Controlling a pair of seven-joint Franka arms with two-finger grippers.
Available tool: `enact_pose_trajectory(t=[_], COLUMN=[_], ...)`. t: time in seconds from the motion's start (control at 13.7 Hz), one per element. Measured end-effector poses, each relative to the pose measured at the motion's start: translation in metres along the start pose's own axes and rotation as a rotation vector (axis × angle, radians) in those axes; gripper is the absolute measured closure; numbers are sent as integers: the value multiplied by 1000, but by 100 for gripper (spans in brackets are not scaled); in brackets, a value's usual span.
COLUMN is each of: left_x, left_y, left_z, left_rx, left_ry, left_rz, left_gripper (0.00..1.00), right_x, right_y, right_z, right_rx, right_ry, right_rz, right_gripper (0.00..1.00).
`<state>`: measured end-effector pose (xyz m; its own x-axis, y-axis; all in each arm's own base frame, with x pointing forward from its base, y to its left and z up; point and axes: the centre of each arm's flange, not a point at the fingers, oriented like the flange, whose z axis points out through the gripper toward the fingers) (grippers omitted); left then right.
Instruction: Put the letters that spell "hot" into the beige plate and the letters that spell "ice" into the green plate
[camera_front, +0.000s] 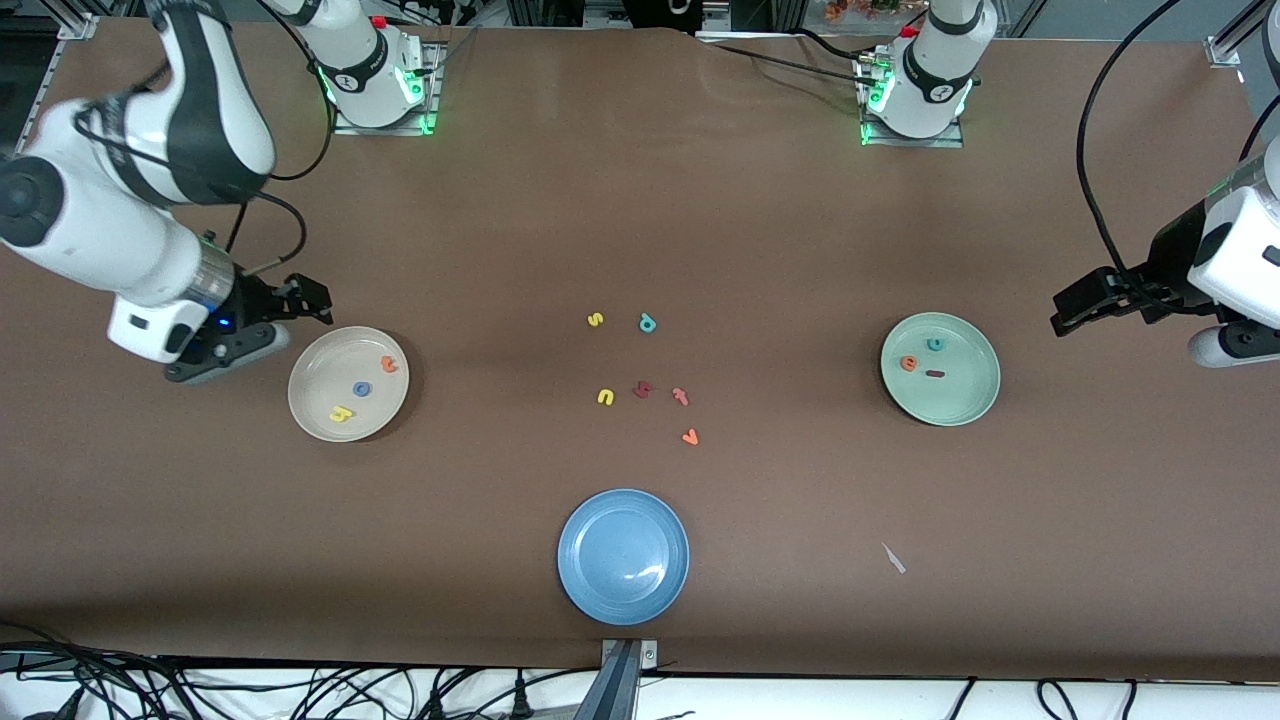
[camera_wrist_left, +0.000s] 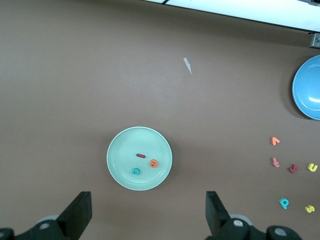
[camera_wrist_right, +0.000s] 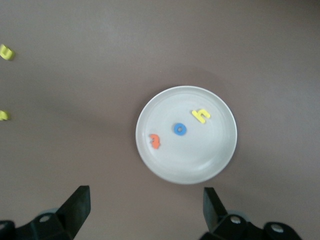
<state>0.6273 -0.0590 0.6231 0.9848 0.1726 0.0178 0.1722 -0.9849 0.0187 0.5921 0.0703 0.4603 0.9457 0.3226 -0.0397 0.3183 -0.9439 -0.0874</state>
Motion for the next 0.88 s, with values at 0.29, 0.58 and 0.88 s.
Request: enact_pose_trajectory(t=[0.29,0.58,0.88], left_x=[0,0,0], left_y=[0,0,0], left_z=[0,0,0], left_rx=[0,0,0], left_ry=[0,0,0], left_rz=[0,0,1], left_gripper=[0,0,0], right_x=[-9,-35,-37], right_y=[-13,-19,-39], right_z=[-92,-141,-145], right_rx=[10,-2,-21], right_ry=[-14,-3,-12], right_rz=[119,179,230], right_gripper=[0,0,0])
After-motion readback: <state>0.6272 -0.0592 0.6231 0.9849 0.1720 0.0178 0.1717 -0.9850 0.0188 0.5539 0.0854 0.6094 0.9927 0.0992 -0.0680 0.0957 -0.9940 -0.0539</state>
